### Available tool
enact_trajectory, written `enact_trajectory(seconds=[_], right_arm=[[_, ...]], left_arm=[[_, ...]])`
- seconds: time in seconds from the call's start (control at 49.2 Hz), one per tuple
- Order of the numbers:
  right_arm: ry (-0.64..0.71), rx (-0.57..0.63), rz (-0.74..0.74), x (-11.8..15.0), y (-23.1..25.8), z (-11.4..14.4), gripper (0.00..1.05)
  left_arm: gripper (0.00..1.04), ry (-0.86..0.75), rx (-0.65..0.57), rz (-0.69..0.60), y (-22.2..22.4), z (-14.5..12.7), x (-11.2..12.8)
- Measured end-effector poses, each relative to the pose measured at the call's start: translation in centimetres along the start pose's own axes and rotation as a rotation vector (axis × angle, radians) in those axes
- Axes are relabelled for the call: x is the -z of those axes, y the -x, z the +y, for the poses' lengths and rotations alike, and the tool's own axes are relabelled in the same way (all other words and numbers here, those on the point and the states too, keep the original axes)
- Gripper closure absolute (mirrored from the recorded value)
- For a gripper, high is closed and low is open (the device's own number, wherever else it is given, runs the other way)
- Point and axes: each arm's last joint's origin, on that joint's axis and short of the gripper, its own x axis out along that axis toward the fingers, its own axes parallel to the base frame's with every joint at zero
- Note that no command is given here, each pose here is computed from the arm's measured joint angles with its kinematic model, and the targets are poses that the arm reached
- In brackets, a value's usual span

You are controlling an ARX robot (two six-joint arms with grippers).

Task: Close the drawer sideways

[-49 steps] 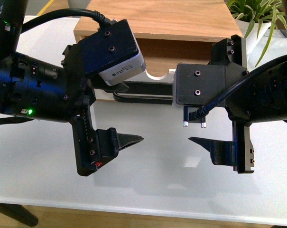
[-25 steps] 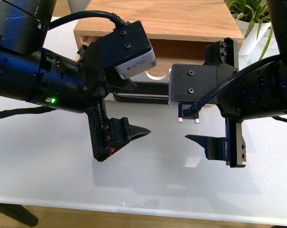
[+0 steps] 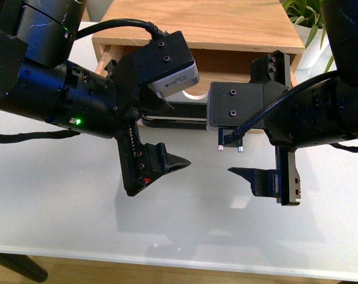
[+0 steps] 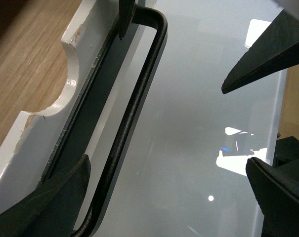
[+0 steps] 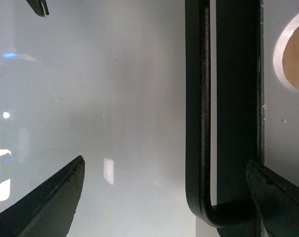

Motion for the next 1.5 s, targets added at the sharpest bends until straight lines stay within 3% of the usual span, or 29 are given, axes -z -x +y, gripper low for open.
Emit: enact_trajectory(seconds=[1.036, 1.503], right_arm=[[0.013, -0.016, 0.028, 0.1, -1.9, 0.2, 0.09], [-0.018, 0.064, 0.037, 1.0, -2.9, -1.7, 0.09]], left_arm=[[0.09, 0.016, 0.031, 0.052, -2.0, 1.4, 0.7], [0.09, 0.013, -0.005, 0.053, -2.9, 2.8, 0.1]])
